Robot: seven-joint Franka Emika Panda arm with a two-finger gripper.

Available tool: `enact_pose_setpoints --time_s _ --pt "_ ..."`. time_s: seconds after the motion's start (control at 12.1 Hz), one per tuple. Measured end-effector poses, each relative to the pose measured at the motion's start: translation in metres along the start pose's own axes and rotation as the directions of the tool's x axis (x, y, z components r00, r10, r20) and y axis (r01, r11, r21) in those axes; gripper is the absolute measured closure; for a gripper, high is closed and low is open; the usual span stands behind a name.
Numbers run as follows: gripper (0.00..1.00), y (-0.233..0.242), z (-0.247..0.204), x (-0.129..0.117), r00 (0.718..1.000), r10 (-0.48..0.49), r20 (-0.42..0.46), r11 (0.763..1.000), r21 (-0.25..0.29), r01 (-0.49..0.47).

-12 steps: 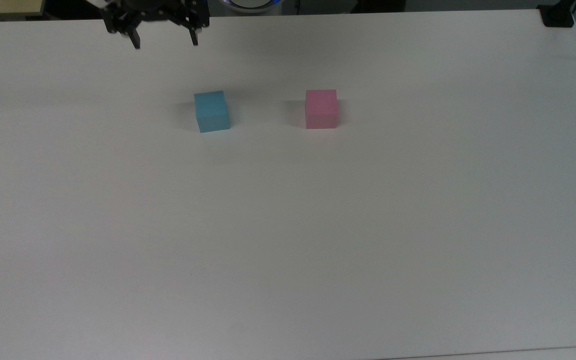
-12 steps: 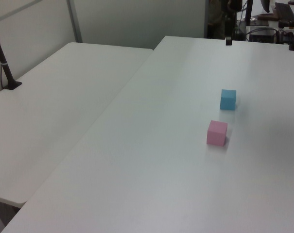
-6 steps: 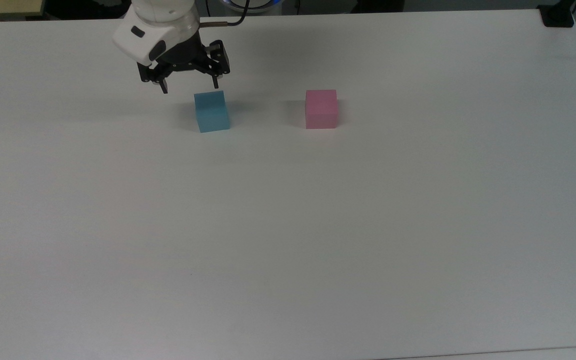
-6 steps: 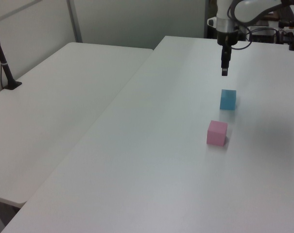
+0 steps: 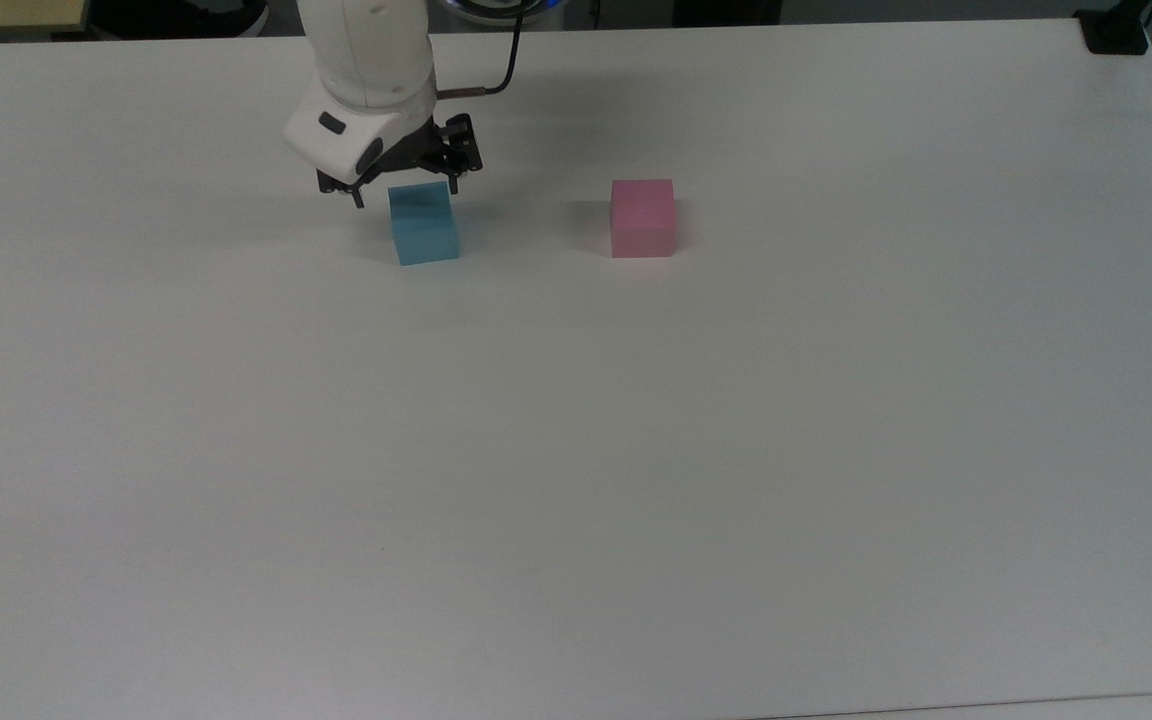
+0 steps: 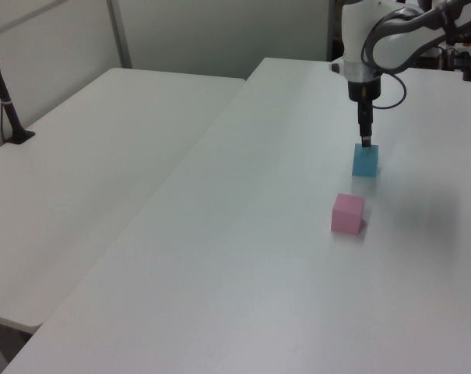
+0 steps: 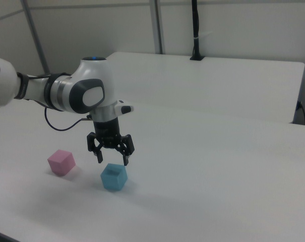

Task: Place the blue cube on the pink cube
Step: 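Lower the gripper around the blue cube and close it, then lift the blue cube off the table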

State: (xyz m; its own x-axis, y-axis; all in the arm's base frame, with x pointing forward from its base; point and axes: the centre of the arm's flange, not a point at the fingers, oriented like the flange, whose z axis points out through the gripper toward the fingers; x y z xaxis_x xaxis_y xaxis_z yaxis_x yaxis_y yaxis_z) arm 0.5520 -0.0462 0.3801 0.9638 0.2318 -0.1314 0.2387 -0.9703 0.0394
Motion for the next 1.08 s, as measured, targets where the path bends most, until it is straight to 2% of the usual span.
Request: enact_pose_setpoints --time_s 0.41,0.5,0.66,1.0,1.08 --pt "0.0 -0.007 0.037 0.013 0.999 -0.021 0.04 1.0 -0.011 0.021" --pt "0.06 -0.007 0.037 0.013 0.999 -0.021 0.041 1.0 -0.011 0.021" --pt "0.37 -0.007 0.036 0.013 0.999 -0.024 0.04 1.0 -0.015 0.025" --pt "0.43 -0.006 0.03 0.013 0.999 -0.027 0.036 0.999 -0.022 0.028" --pt "0.43 -0.005 0.014 0.01 0.999 -0.023 0.045 1.0 -0.017 0.024"
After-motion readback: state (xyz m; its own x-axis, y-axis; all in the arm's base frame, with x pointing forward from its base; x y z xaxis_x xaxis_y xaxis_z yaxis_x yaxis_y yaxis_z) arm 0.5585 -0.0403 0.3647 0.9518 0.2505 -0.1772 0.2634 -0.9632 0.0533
